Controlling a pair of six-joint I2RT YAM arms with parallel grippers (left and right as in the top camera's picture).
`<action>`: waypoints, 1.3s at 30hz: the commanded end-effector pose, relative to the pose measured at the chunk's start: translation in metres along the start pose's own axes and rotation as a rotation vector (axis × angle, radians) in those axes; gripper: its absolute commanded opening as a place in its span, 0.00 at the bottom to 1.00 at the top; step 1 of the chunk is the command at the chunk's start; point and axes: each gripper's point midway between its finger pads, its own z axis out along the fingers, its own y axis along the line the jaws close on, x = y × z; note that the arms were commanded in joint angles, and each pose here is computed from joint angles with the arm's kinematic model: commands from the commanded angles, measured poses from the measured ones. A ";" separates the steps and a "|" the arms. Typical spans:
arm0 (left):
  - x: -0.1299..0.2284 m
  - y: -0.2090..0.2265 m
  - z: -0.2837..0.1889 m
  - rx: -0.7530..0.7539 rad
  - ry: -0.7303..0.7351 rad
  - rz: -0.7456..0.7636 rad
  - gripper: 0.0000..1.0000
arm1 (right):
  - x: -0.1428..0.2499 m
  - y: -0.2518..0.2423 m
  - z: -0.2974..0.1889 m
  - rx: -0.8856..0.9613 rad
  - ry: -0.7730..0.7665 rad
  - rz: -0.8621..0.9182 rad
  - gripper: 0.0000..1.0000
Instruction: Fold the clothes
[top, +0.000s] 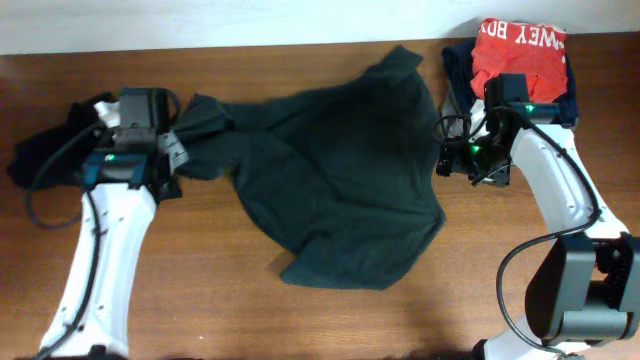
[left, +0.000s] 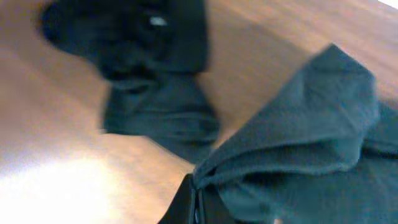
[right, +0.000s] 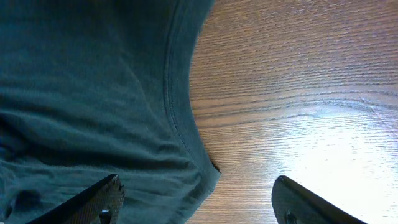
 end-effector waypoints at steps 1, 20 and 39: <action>-0.012 0.036 -0.004 -0.150 -0.049 0.000 0.01 | -0.002 0.003 -0.002 0.000 -0.006 -0.018 0.81; -0.074 0.055 -0.002 -0.184 -0.287 -0.173 0.01 | -0.002 0.003 -0.002 0.000 -0.005 -0.018 0.81; 0.005 -0.012 -0.001 0.231 0.094 0.047 0.99 | 0.001 0.003 -0.002 -0.003 0.006 -0.016 0.81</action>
